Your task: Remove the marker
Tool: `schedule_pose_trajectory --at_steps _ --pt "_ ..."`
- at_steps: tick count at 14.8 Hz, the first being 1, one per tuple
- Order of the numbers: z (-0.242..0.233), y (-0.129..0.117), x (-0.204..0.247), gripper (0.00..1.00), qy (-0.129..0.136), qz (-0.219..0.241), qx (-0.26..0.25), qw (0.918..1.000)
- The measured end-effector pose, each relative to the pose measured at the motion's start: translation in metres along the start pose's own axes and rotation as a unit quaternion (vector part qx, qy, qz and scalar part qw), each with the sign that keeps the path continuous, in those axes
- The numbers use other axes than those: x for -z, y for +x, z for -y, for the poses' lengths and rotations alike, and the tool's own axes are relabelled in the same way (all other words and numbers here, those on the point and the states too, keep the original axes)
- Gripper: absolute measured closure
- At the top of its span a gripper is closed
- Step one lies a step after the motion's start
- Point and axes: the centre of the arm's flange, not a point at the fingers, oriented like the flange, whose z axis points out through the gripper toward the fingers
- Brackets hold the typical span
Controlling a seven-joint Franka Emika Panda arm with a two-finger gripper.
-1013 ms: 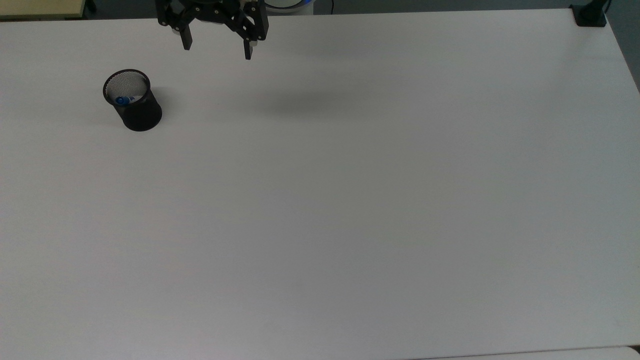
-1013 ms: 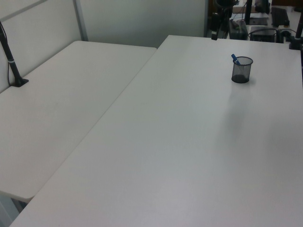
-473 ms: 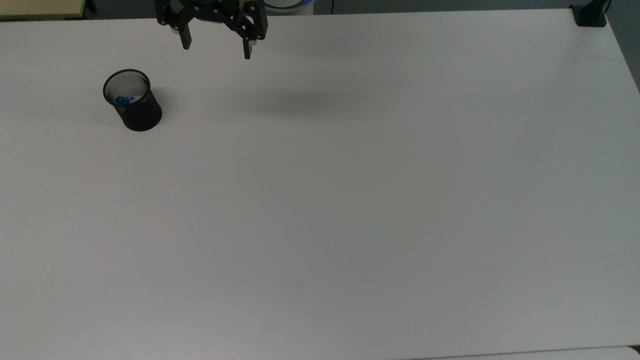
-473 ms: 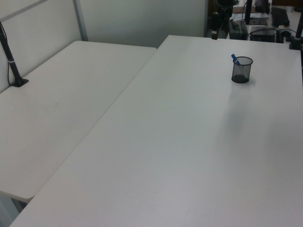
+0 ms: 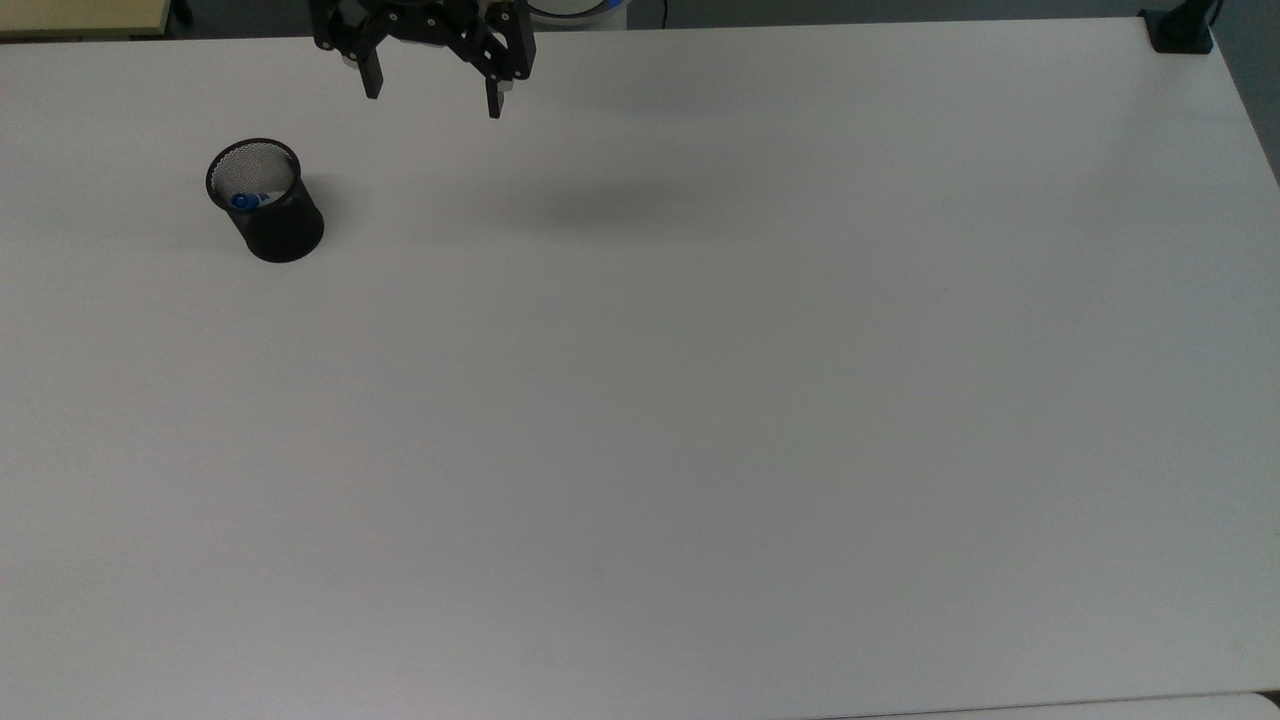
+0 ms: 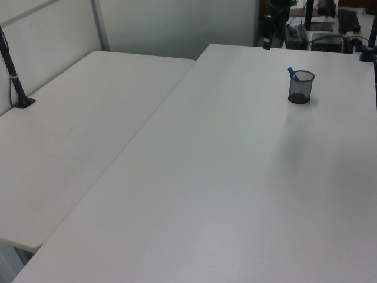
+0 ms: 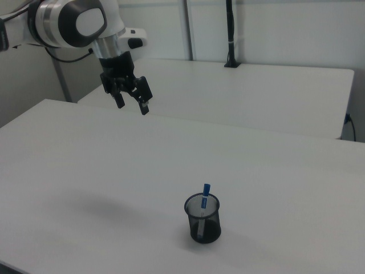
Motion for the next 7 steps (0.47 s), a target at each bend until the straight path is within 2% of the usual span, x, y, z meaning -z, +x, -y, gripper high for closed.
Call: schedule_pose_trajectory --at_steps 7 --pt "-0.0025 -0.0002 0.0008 0.0 0.0 -0.001 0.005 1.0"
